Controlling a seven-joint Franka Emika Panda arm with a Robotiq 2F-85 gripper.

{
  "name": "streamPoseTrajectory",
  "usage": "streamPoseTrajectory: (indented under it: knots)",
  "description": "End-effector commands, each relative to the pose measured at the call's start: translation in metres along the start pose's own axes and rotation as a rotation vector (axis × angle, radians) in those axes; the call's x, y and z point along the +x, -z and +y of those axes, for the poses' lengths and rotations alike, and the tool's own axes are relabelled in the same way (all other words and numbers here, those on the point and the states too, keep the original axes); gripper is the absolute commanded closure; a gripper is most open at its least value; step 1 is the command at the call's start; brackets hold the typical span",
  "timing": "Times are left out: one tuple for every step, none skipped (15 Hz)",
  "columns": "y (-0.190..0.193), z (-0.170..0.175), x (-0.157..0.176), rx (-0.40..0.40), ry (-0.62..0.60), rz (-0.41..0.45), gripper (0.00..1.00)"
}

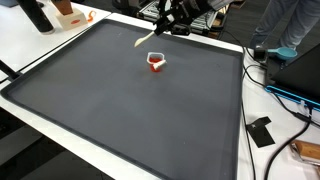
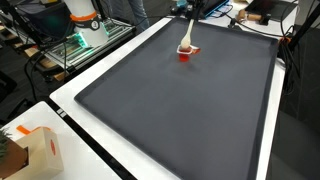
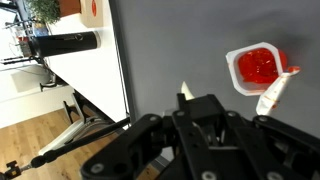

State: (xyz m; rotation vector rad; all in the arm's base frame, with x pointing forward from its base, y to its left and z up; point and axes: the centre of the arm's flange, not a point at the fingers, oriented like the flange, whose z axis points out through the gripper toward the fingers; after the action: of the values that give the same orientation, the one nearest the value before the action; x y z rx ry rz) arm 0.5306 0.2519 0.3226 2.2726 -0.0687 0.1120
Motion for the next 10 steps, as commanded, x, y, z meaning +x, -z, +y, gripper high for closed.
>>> streamPoseTrajectory:
  knots:
    - [-0.011, -0.004, 0.003, -0.055, 0.000, -0.018, 0.94]
    - [-0.016, -0.003, 0.004, -0.060, 0.013, -0.017, 0.94]
    - [-0.020, -0.002, 0.004, -0.052, 0.020, -0.028, 0.94]
    - [-0.025, -0.001, 0.005, -0.037, 0.025, -0.037, 0.94]
    - [-0.030, 0.000, 0.006, -0.035, 0.024, -0.039, 0.94]
    - [-0.035, 0.001, 0.008, -0.034, 0.021, -0.045, 0.94]
    - [-0.038, 0.002, 0.009, -0.031, 0.020, -0.048, 0.94]
    - [-0.042, 0.003, 0.011, -0.033, 0.023, -0.042, 0.94]
    - [-0.047, 0.003, 0.012, -0.035, 0.029, -0.037, 0.94]
    - [-0.051, 0.004, 0.014, -0.033, 0.035, -0.036, 0.94]
